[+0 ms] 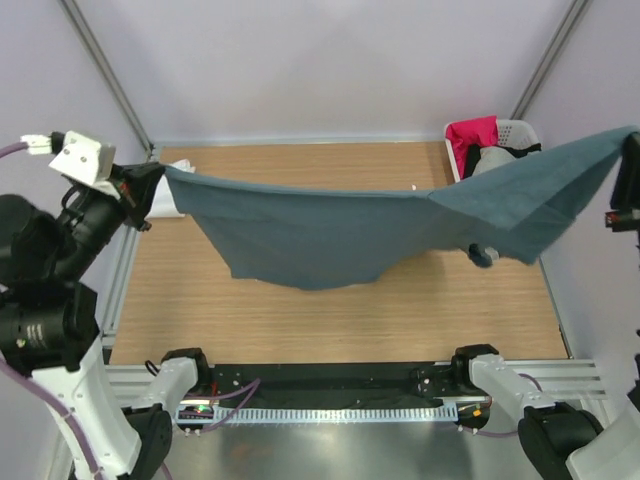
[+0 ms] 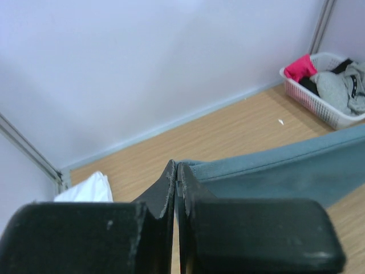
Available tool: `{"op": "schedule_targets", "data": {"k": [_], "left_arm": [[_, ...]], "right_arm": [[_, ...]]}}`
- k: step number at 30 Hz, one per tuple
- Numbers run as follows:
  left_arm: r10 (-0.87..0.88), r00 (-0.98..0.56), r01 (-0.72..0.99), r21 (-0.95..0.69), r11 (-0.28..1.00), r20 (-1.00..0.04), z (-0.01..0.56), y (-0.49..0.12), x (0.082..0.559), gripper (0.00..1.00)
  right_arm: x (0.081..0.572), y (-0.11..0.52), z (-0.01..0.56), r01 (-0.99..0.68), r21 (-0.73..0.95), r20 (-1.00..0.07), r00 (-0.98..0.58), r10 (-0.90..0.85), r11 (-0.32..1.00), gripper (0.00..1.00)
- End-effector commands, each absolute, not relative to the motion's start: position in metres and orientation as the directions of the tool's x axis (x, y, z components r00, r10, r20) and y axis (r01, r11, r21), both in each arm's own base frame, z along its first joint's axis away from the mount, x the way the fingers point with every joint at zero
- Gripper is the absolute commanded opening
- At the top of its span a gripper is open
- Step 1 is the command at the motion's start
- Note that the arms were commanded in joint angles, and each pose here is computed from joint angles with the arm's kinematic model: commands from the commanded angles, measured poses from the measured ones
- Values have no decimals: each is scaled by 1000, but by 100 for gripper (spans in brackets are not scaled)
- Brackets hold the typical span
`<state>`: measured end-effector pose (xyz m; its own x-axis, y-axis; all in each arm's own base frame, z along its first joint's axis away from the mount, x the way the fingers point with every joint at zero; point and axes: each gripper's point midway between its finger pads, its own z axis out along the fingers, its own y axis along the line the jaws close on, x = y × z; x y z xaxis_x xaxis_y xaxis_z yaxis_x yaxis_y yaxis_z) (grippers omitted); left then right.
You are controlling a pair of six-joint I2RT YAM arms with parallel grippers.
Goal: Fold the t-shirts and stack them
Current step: Flatten the tshirt out
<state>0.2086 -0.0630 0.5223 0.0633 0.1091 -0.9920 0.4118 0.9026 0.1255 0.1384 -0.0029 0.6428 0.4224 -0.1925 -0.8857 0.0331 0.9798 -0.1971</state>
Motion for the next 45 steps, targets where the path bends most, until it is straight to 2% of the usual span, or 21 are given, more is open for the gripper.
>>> {"op": "schedule_targets", "data": {"k": [1, 7, 9, 12, 17, 18, 19, 20, 21, 24, 29, 30, 32, 33, 34, 36, 38, 40, 43, 44, 45], "left_arm": [[125, 242, 347, 206, 915, -962, 575, -61, 176, 0], [171, 255, 288, 244, 926, -952, 588, -51, 181, 0], [174, 212, 292, 232, 928, -962, 576, -47, 202, 0], [156, 107, 309, 182, 934, -982, 545, -42, 241, 0], [155, -49, 323, 131, 937, -987, 486, -32, 303, 0], [154, -128, 328, 104, 939, -980, 458, -28, 326, 0], [166, -143, 324, 112, 939, -976, 448, -24, 339, 0], [166, -169, 324, 104, 940, -972, 436, -22, 352, 0], [161, -236, 327, 77, 942, -958, 406, -18, 377, 0], [172, -306, 325, 67, 943, -936, 365, -14, 438, 0], [221, -386, 365, 71, 928, -896, 305, -27, 526, 0], [228, -405, 365, 72, 928, -886, 289, -28, 540, 0], [236, -432, 361, 73, 930, -870, 257, -32, 575, 0], [241, -431, 361, 78, 929, -870, 251, -35, 586, 0], [241, -436, 352, 82, 932, -867, 238, -33, 603, 0], [239, -437, 326, 95, 941, -867, 232, -28, 618, 0], [249, -426, 343, 99, 934, -870, 225, -47, 631, 0], [253, -417, 335, 111, 936, -873, 226, -50, 636, 0], [254, -371, 348, 120, 930, -893, 255, -62, 629, 0], [251, -350, 348, 124, 929, -902, 270, -64, 624, 0], [249, -305, 354, 133, 926, -919, 299, -70, 613, 0]], "right_arm": [[132, -7, 655, 56, -210, -882, 420, -214, 976, 1], [145, -5, 653, 56, -216, -877, 428, -218, 975, 1], [157, -2, 652, 53, -223, -870, 440, -223, 973, 1], [201, 2, 636, 47, -236, -881, 410, -234, 971, 1], [293, 18, 593, -12, -242, -921, 317, -226, 970, 1], [321, 21, 576, -24, -248, -933, 274, -232, 969, 1], [343, 29, 553, -67, -261, -942, 235, -239, 963, 1], [357, 31, 551, -66, -272, -935, 253, -248, 960, 1], [387, 35, 527, -81, -282, -943, 206, -261, 956, 1], [455, 41, 473, -98, -321, -942, 138, -307, 942, 1], [550, 33, 415, -65, -313, -948, 76, -308, 948, 1], [565, 19, 413, 4, -309, -949, 58, -309, 951, 1], [603, 12, 366, 28, -314, -950, -19, -313, 949, 1], [613, 7, 375, 58, -312, -950, 0, -313, 948, 1], [633, 0, 343, 70, -323, -946, -49, -320, 944, 1], [649, -6, 356, 113, -331, -943, -21, -331, 937, 1], [668, -12, 327, 130, -342, -940, -71, -335, 931, 1], [673, -9, 338, 123, -318, -948, -46, -315, 940, 1], [665, -6, 354, 114, -300, -954, -17, -300, 947, 1], [653, -6, 379, 123, -282, -958, 21, -286, 952, 1], [647, -6, 380, 120, -274, -960, 17, -278, 954, 1]]}}
